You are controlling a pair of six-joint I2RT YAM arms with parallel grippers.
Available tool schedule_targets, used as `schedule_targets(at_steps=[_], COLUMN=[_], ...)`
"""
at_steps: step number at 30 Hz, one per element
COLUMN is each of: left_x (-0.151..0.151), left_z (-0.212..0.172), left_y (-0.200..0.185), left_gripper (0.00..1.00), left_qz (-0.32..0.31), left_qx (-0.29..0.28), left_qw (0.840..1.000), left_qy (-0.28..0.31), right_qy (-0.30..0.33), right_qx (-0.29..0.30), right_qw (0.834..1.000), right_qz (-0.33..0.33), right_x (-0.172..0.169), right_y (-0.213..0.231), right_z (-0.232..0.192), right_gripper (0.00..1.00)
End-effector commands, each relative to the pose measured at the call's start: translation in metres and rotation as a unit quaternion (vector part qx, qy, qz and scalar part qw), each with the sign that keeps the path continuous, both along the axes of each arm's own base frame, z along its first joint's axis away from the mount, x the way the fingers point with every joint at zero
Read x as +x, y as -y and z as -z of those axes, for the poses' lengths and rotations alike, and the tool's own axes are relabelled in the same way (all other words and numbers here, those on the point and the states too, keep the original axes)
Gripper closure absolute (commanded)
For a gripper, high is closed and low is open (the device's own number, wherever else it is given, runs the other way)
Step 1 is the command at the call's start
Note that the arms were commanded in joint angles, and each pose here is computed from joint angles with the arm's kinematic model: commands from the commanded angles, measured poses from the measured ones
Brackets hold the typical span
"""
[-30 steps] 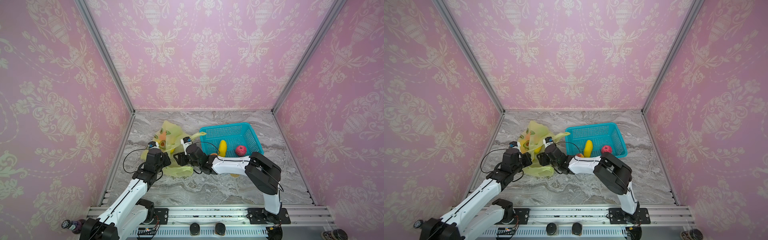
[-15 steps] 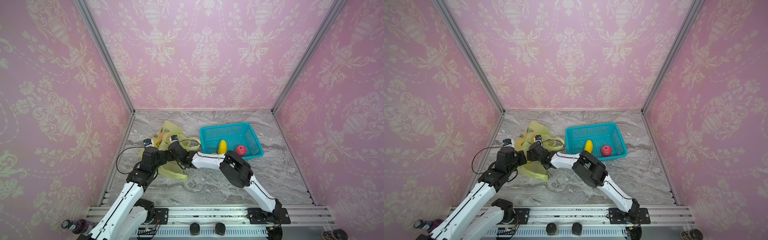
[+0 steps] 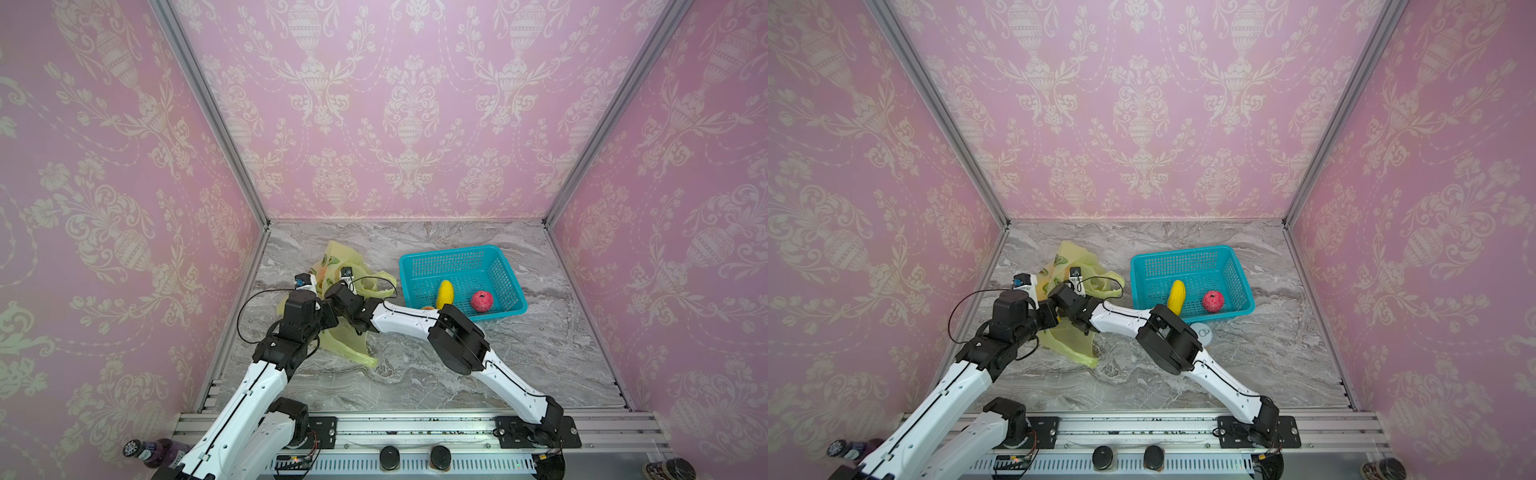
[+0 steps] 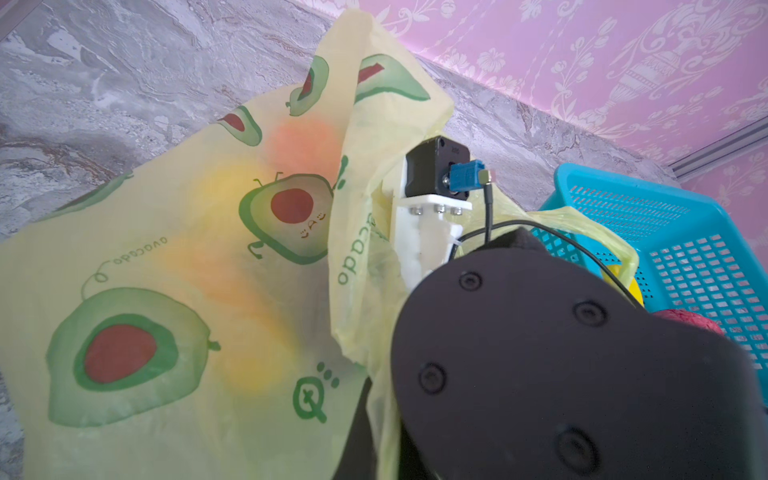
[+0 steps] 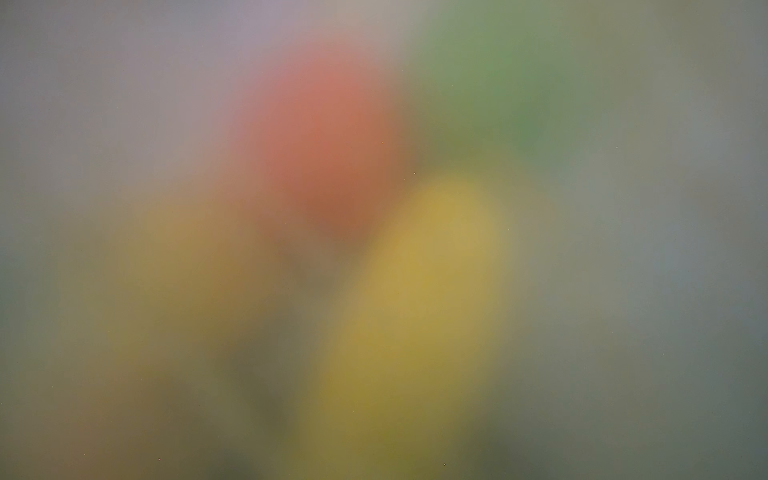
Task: Untie the knot of the plastic bag and take out the fruit
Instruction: 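Drop the yellow fruit into the teal basket while the left gripper raises the bag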
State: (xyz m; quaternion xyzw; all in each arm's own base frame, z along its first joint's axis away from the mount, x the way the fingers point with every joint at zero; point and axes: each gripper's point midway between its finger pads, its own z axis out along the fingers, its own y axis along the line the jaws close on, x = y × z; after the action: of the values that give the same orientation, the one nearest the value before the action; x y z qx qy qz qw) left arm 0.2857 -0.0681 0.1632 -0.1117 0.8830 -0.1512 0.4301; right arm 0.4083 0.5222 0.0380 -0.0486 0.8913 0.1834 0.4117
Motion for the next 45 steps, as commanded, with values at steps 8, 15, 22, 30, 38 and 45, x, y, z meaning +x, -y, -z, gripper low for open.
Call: schedule_targets(at_steps=[8, 15, 22, 30, 38, 45], left_x=[-0.007, -0.009, -0.012, -0.017, -0.017, -0.016], left_z=[-0.015, -0.05, -0.013, -0.013, -0.007, -0.009], left_y=[0.021, 0.043, 0.03, 0.031, 0.03, 0.027], left_gripper=[1.0, 1.0, 1.0, 1.0, 1.0, 1.0], left_qz=[0.056, 0.163, 0.141, 0.147, 0.145, 0.138], left_qx=[0.003, 0.025, 0.062, 0.062, 0.063, 0.068], left_qw=[0.988, 0.971, 0.973, 0.97, 0.968, 0.969], left_qy=[-0.144, -0.171, -0.172, -0.184, -0.195, -0.193], right_qy=[0.014, 0.05, 0.075, 0.104, 0.135, 0.157], right_qx=[0.049, 0.119, 0.114, 0.13, 0.158, 0.131], right_qw=[0.995, 0.973, 0.967, 0.955, 0.942, 0.941], right_qz=[-0.082, -0.193, -0.213, -0.247, -0.264, -0.269], right_x=[-0.034, -0.092, -0.122, -0.149, -0.172, -0.187], right_y=[0.015, 0.032, 0.071, 0.091, 0.118, 0.15], right_z=[-0.055, -0.106, -0.106, -0.126, -0.155, -0.178], right_gripper=[0.69, 0.76, 0.8, 0.83, 0.84, 0.87])
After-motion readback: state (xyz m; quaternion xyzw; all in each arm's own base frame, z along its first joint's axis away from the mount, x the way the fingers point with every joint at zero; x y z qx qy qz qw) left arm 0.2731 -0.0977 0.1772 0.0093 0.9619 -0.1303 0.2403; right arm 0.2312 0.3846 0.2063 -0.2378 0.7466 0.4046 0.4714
